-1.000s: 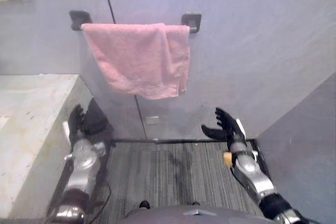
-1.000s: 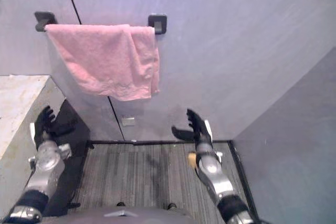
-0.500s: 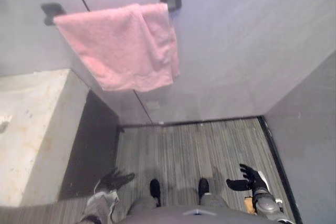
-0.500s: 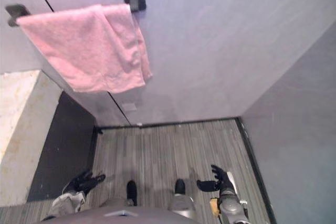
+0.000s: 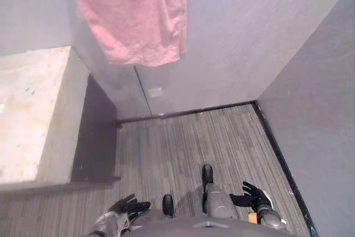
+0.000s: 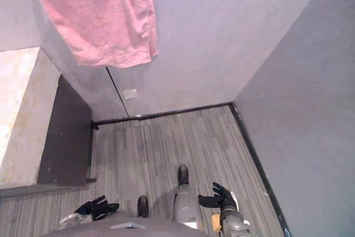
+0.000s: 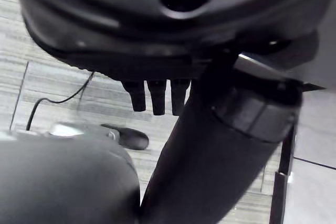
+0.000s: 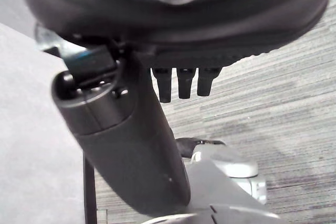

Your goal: Organize the bathroom.

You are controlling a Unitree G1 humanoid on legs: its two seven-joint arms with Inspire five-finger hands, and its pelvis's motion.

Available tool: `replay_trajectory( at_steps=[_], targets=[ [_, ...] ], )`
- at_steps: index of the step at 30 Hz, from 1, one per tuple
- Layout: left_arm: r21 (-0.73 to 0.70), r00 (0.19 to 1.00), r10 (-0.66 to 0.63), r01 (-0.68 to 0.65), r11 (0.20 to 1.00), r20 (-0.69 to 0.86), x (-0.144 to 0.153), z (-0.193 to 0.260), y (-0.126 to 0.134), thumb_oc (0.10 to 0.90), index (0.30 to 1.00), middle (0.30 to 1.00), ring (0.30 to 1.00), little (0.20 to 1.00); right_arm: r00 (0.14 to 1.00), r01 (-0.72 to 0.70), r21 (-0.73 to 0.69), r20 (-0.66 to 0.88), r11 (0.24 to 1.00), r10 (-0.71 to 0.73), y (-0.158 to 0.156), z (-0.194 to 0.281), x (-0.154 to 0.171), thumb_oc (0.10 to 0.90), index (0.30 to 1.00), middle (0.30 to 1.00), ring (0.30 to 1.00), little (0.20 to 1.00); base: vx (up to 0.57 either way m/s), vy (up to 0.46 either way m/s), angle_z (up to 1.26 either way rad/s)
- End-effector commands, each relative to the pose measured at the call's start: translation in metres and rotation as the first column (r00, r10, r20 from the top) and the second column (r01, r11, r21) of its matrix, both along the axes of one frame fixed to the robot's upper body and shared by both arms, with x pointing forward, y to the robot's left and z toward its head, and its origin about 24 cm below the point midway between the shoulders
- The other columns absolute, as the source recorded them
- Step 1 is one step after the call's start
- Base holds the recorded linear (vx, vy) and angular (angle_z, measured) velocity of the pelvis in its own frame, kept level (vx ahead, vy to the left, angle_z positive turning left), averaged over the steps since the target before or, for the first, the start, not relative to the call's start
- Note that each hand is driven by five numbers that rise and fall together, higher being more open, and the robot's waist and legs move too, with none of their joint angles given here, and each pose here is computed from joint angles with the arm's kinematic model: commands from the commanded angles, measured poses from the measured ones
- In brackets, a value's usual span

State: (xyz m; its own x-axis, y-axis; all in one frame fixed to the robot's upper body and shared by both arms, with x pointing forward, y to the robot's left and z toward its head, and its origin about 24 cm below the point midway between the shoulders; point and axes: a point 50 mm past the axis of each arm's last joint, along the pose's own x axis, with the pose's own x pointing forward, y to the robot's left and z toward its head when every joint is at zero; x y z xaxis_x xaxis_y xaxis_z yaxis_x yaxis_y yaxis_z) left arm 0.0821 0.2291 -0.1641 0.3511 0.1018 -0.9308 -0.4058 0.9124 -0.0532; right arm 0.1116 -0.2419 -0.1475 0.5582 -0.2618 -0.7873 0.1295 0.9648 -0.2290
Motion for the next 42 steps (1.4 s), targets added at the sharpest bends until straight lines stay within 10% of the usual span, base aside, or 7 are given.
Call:
replay_trajectory(
  at_steps=[1, 21, 27, 37, 42],
  targets=[
    [0.087, 0.994, -0.024, 0.034, 0.996, -0.109, -0.025, 0.003, 0.032, 0.800, 0.900, 0.900, 0.900, 0.900, 0.979, -0.146, -0.036, 0.137, 0.989, 0.150, 0.008, 0.015, 0.036, 0.800, 0.900, 0.900, 0.900, 0.900, -0.41, -0.082, -0.18],
    [0.137, 0.994, -0.094, 0.102, 0.985, -0.064, 0.008, 0.004, 0.016, 0.800, 0.900, 0.900, 0.900, 0.900, 0.982, -0.188, -0.057, -0.023, 0.980, 0.187, -0.004, 0.008, 0.026, 0.800, 0.900, 0.900, 0.900, 0.900, -0.35, -0.024, 0.93],
    [0.150, 0.996, -0.073, 0.079, 0.986, -0.047, 0.007, 0.005, 0.019, 0.800, 0.900, 0.900, 0.900, 0.900, 0.889, -0.455, -0.117, -0.118, 0.883, 0.443, 0.000, 0.008, 0.028, 0.800, 0.900, 0.900, 0.900, 0.900, -0.02, 0.295, 1.10],
    [0.156, 0.963, -0.058, 0.102, 0.982, -0.264, -0.041, -0.002, 0.026, 0.800, 0.900, 0.900, 0.900, 0.900, 0.981, -0.133, -0.056, -0.147, 0.989, 0.124, -0.012, 0.004, 0.022, 0.800, 0.900, 0.900, 0.900, 0.900, 0.14, 0.457, 1.14],
    [0.126, 0.959, -0.064, 0.102, 0.987, -0.275, -0.043, -0.002, 0.025, 0.800, 0.900, 0.900, 0.900, 0.900, 0.962, -0.197, -0.039, -0.198, 0.980, 0.186, -0.023, 0.005, 0.014, 0.800, 0.900, 0.900, 0.900, 0.900, 0.20, 0.546, 0.45]
  ],
)
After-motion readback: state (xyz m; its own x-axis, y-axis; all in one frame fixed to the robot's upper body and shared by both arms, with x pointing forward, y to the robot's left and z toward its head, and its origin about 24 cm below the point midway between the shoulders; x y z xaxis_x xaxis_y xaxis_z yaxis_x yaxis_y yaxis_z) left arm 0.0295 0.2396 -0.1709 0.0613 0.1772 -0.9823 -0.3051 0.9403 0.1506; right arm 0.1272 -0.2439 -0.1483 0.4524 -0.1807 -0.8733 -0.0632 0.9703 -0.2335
